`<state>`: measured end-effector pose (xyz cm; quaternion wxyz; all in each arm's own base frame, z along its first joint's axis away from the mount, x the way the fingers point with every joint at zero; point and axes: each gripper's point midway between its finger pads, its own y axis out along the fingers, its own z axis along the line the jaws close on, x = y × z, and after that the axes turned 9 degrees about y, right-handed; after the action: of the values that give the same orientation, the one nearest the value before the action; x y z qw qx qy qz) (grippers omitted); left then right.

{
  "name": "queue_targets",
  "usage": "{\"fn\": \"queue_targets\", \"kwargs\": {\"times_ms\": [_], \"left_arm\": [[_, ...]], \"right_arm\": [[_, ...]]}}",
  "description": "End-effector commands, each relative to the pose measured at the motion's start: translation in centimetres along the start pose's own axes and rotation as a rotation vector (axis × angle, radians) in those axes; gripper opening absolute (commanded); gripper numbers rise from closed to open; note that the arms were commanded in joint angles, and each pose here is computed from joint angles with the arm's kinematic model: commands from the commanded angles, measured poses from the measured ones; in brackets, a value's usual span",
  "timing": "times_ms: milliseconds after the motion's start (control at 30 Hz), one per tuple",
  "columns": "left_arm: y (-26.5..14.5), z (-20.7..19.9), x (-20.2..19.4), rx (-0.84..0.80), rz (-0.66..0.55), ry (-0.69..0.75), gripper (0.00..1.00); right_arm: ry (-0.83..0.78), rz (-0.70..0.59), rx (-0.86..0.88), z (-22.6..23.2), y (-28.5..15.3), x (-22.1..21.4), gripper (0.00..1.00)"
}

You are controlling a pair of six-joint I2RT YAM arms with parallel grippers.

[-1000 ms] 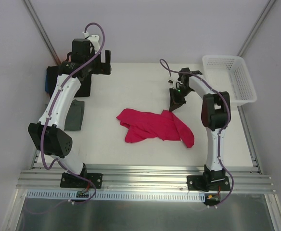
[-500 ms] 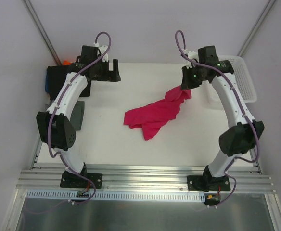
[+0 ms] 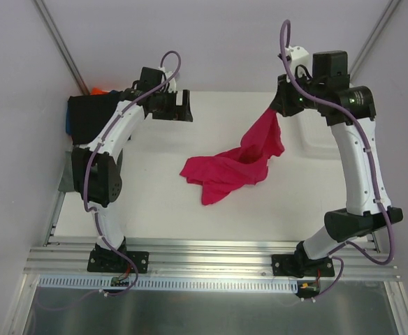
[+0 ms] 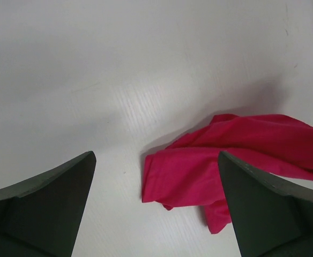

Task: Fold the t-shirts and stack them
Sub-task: Flatten the tshirt out

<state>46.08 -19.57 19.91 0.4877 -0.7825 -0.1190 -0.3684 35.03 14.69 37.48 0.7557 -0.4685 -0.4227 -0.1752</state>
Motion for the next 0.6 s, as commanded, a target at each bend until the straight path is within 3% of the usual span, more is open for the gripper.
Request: {"fn": "queue_targets", "kwargs": {"times_ms": [0, 133, 333, 400, 567], "left_arm": [[-0.2, -2.6, 1.7, -0.028, -0.041, 0.047, 0.99], [-0.1, -3.9, 2.5, 0.007, -0.062, 0.106, 0.99], [-1.5, -4.8, 4.7, 0.022, -0.129, 0.123, 0.99], [-1.4, -4.0, 5.0, 0.065, -0.137, 0.133, 0.99], [-2.1, -3.3, 5.7, 0.115, -0.159, 0.150, 0.99]], "right_arm": [[-0.083, -0.178, -0.040, 0.5, -5.2, 4.1, 0.00], [-0.179, -0.348, -0.139, -0.3, -8.6, 9.0, 0.01], [-0.230, -0.531, -0.222, -2.1, -8.8, 14.5, 0.01], [-0.237, -0.622, -0.214, -1.5, -9.8, 16.8, 0.01], [-0.244, -0.694, -0.137, 2.0, -10.9, 18.0, 0.01]]}}
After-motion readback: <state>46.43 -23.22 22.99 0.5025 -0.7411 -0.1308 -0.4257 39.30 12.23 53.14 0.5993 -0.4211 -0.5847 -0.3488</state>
